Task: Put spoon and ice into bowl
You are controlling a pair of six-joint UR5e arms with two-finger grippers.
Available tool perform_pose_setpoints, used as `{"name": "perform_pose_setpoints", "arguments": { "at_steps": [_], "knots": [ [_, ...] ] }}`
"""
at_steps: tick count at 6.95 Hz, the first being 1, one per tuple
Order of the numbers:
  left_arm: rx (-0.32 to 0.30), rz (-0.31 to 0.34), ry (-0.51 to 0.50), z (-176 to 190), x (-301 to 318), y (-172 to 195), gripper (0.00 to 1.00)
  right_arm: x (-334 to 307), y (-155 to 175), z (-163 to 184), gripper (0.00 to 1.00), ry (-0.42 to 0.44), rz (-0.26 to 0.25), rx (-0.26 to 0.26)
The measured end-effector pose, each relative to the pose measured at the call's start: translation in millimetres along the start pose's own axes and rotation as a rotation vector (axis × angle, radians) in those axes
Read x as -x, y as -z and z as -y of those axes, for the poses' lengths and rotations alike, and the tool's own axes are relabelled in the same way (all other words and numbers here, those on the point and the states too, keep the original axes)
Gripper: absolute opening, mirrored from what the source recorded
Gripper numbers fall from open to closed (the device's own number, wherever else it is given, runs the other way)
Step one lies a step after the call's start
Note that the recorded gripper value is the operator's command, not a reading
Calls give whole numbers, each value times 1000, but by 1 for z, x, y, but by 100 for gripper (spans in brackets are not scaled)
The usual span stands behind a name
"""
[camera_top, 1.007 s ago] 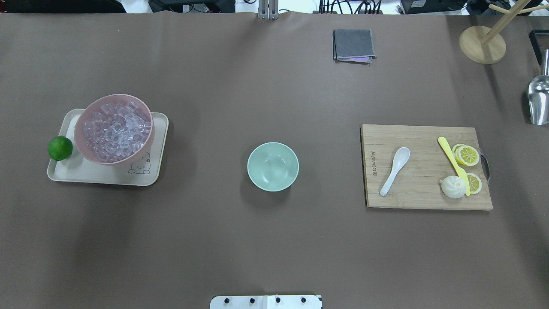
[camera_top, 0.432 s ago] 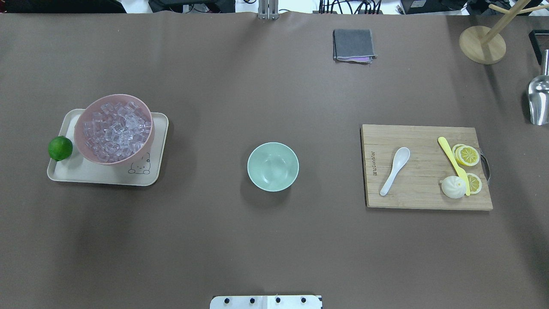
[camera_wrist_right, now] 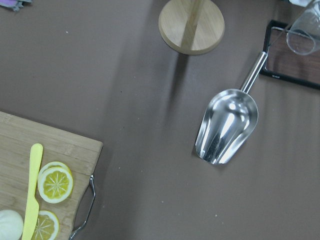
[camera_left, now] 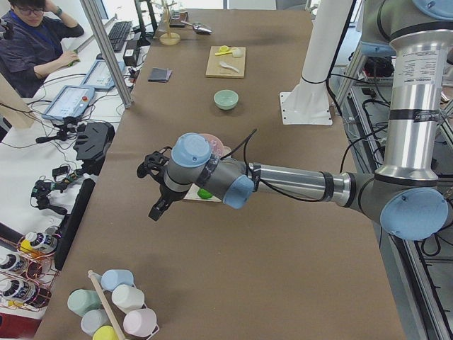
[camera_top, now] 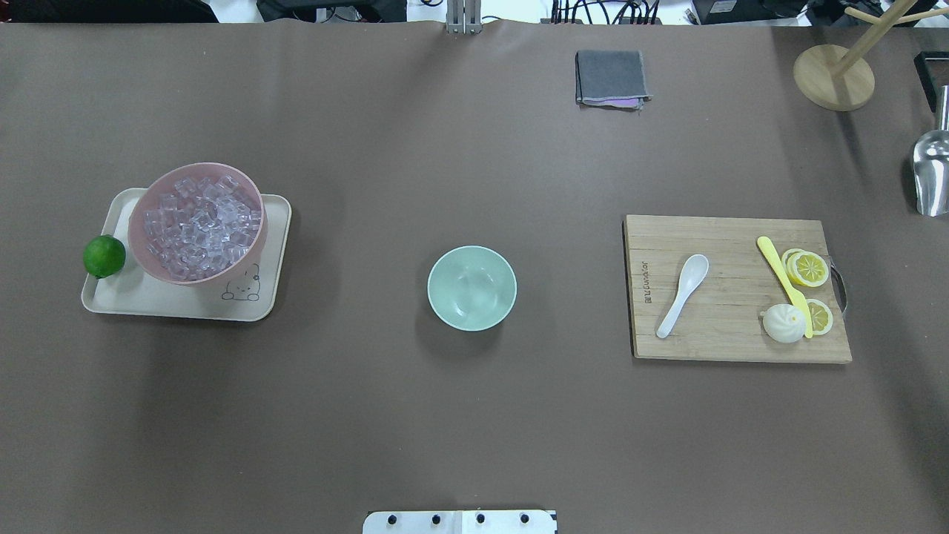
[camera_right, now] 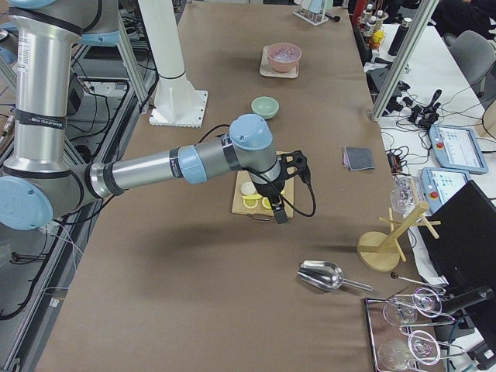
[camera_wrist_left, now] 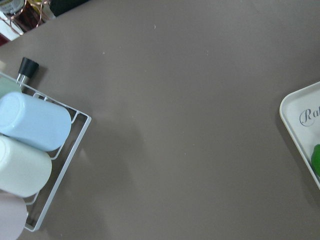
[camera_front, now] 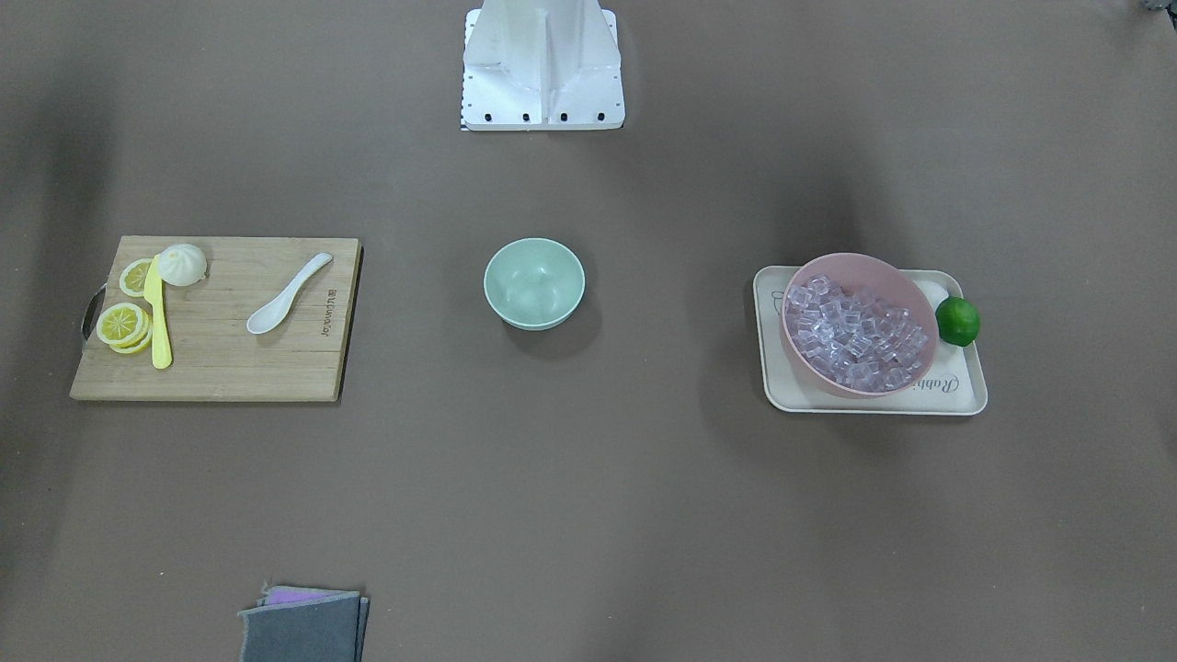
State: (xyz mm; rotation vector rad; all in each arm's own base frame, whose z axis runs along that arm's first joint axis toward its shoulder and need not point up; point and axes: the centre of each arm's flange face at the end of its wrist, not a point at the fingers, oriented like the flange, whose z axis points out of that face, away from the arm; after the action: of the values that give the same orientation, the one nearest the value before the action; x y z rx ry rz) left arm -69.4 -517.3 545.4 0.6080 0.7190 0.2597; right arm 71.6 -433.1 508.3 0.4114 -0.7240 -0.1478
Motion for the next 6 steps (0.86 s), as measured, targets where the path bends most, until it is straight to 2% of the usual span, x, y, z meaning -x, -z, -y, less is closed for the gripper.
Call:
{"name": "perform_pose_setpoints", "arguments": {
  "at_steps": [1, 2, 3, 5, 6],
  "knots": [
    [-29, -29, -22, 9, -22, -12, 99, 8, -3, 5, 100, 36, 9, -20],
    [-29, -80, -31, 22, -57, -34, 99, 23, -12, 14, 100, 69, 26, -19],
    [-31, -136, 7, 36, -97, -54, 99, 38, -19, 22, 100, 60, 43, -13],
    [-45, -240, 133, 56, -173, -83, 99, 69, -29, 34, 100, -65, 76, -15],
    [-50, -263, 174, 61, -209, -94, 99, 89, -37, 39, 100, -125, 92, -27]
  ]
}}
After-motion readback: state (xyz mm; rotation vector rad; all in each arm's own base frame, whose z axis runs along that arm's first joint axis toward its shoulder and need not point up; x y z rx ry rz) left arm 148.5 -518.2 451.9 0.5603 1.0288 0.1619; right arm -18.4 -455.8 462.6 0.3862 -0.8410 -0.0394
